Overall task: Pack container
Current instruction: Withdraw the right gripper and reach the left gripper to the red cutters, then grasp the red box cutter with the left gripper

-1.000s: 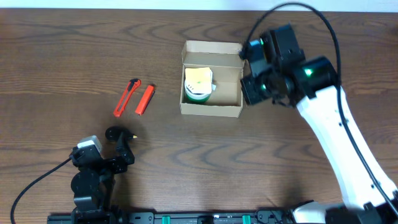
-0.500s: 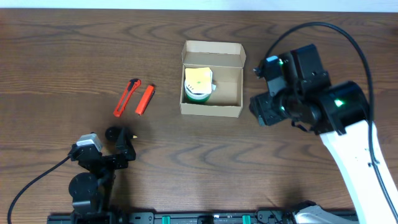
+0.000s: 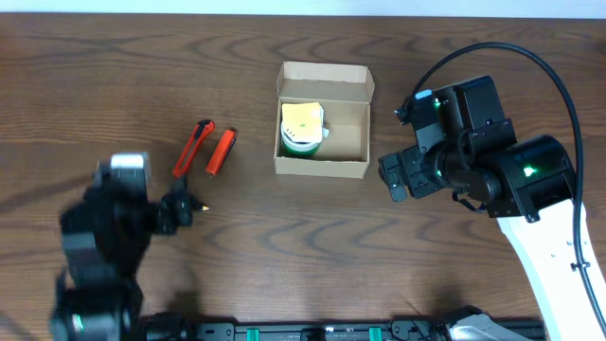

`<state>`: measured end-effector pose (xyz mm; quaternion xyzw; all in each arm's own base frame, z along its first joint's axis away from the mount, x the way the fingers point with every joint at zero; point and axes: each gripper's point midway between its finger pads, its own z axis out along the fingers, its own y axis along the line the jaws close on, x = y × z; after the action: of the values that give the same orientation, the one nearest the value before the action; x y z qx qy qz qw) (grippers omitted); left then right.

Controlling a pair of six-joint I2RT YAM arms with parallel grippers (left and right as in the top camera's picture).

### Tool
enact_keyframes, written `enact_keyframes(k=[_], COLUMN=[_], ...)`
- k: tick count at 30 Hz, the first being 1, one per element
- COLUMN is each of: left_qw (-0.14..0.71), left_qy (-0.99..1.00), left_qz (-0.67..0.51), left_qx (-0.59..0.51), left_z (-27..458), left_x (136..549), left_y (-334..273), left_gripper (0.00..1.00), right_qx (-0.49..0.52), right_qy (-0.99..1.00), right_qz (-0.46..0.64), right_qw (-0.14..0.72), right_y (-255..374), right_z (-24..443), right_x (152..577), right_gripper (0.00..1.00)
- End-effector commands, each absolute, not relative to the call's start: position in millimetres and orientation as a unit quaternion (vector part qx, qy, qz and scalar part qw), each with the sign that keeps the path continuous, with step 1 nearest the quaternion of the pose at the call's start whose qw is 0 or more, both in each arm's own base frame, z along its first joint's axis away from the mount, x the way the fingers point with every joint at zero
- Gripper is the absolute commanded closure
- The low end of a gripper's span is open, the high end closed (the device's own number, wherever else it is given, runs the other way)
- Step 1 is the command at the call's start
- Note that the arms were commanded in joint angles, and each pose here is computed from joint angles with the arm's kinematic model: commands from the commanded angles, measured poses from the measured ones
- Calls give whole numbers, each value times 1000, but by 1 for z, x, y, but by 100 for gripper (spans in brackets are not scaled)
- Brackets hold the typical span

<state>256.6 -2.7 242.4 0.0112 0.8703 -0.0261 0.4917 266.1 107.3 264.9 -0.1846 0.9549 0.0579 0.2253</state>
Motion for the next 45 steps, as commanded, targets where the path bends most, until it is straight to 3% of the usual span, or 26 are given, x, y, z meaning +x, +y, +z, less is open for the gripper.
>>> enact_keyframes(k=[1, 6, 13, 25, 41, 45], left_qw=[443, 411, 371, 243, 178, 172], left_qy=[895, 908, 914, 957, 973, 974], left_qz=[-20, -81, -135, -86, -57, -58], left_qx=[39, 21, 97, 135, 138, 138], left_z=[249, 242, 199, 97, 20, 10], left_x=[281, 322, 358, 372, 382, 383], left_y=[-3, -16, -44, -64, -64, -65], left_gripper=[5, 5, 5, 2, 5, 1], right_qx=[-185, -185, -185, -185, -185, -185], right_qy=[955, 955, 955, 955, 955, 955], right_qz=[52, 52, 52, 52, 52, 52], right_qw=[224, 224, 224, 224, 224, 224], right_y=[105, 105, 105, 105, 105, 105], right_z=[264, 264, 264, 264, 264, 264], right_x=[266, 266, 266, 266, 266, 266], right_gripper=[1, 1, 1, 1, 1, 1])
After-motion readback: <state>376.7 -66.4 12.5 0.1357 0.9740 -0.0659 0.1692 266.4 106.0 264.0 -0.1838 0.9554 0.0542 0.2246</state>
